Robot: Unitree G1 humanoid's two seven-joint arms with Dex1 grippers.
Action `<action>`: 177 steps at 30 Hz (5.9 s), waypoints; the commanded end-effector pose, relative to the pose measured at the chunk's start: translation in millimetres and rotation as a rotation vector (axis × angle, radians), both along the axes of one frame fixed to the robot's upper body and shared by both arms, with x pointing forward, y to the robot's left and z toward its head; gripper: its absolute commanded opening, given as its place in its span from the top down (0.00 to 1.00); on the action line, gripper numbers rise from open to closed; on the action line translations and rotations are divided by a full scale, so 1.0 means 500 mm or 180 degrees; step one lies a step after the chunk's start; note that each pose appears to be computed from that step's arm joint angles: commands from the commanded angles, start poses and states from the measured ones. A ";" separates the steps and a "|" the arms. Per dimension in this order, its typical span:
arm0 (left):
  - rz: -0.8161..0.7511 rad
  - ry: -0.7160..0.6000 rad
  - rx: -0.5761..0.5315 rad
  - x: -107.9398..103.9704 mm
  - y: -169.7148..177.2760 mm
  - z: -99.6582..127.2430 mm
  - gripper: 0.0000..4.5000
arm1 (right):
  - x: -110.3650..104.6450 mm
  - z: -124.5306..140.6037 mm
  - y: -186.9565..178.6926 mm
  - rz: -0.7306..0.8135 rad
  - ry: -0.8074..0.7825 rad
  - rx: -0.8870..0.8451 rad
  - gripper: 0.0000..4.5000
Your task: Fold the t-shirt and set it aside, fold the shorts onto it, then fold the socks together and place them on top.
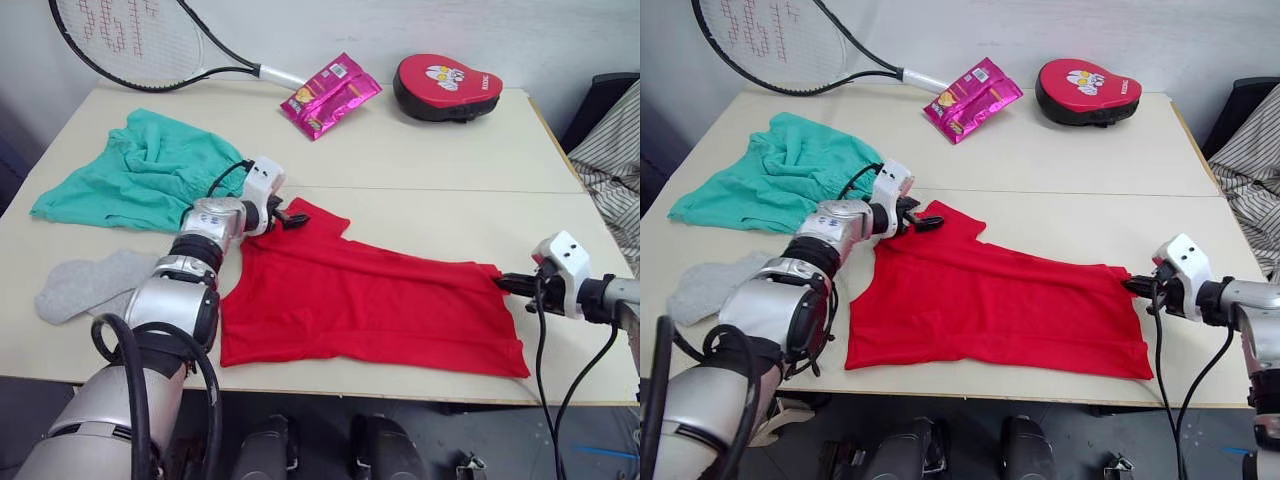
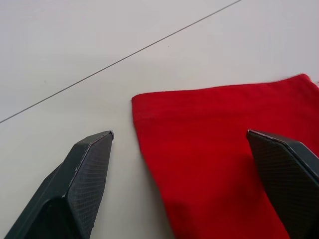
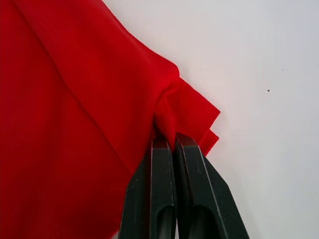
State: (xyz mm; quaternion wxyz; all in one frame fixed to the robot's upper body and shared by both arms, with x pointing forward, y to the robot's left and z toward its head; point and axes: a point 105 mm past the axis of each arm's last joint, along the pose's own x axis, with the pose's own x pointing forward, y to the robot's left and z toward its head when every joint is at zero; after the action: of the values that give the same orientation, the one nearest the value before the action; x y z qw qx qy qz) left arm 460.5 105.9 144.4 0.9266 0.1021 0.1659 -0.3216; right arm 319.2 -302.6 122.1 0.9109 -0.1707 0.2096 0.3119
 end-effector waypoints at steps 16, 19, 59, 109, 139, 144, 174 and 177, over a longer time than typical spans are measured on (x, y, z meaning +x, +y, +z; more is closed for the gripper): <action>0.0024 -0.0463 -0.0058 0.013 -0.006 0.037 0.99 | -0.030 0.015 0.005 -0.0102 -0.0218 0.0095 1.00; -0.0257 -0.0856 0.0046 0.008 -0.010 0.071 0.99 | -0.023 0.034 0.007 -0.0093 -0.0476 0.0093 1.00; -0.2556 -0.3018 0.1753 -0.250 0.085 -0.011 0.99 | -0.124 -0.040 -0.014 -0.0092 -0.1723 -0.1251 1.00; -0.1433 -0.0670 0.0390 -0.188 0.113 0.021 0.84 | -0.036 0.048 0.156 0.0866 -0.1261 -0.0456 1.00; -0.2740 -0.0961 0.1077 -0.264 0.162 0.022 0.99 | -0.052 -0.026 0.134 0.1009 -0.0695 -0.0643 1.00; -0.2655 -0.1324 0.1027 -0.302 0.174 0.056 0.73 | -0.070 -0.001 0.142 0.1037 -0.0922 -0.0400 1.00; -0.2811 -0.1902 0.1632 -0.323 0.139 -0.064 0.99 | -0.103 -0.005 0.169 0.1032 -0.0906 -0.0264 1.00; -0.2705 -0.1903 0.1521 -0.320 0.148 -0.059 0.99 | -0.104 -0.007 0.167 0.1022 -0.0895 -0.0265 1.00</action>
State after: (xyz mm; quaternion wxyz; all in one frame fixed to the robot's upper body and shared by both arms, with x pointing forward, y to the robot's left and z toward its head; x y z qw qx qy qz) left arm 299.8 174.6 106.1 0.6617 0.4579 -0.0762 -0.5888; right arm 267.3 -217.3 106.9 0.8570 -0.2776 0.0836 0.4261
